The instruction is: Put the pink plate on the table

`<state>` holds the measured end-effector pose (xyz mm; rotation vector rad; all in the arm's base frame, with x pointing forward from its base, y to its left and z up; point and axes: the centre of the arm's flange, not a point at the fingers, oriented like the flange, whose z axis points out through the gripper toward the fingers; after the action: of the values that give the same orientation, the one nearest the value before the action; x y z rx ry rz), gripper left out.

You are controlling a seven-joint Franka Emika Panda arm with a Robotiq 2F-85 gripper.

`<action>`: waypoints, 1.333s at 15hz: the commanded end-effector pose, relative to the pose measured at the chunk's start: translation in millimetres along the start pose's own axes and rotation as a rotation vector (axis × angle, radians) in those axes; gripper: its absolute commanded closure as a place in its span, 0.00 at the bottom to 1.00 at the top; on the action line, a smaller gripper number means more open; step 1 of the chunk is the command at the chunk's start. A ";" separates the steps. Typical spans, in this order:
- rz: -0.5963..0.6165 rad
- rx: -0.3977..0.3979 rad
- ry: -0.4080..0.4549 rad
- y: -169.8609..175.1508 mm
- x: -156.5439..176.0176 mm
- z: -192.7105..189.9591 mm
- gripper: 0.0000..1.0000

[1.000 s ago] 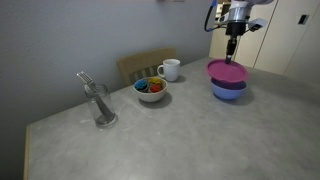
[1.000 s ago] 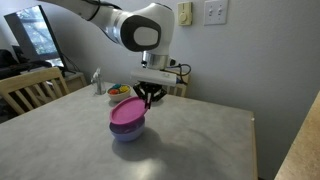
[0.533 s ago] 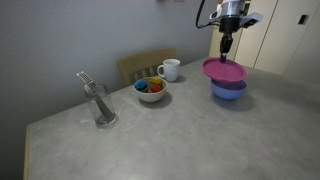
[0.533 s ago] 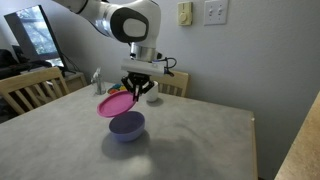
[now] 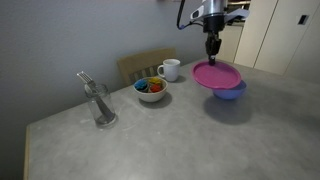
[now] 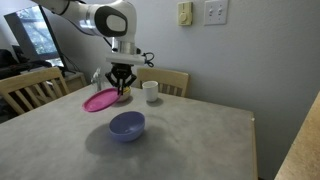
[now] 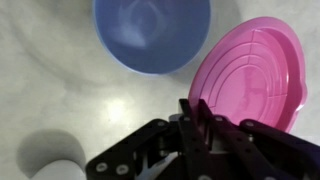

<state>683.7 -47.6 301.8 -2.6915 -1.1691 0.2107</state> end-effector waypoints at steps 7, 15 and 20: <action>-0.202 0.001 -0.207 -52.3 97.1 25.6 0.97; -0.273 0.031 -0.241 -64.1 103.0 65.2 0.97; -0.179 -0.103 -0.150 -67.0 108.5 78.8 0.97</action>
<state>699.3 84.8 243.6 -2.5687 -1.5128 0.4326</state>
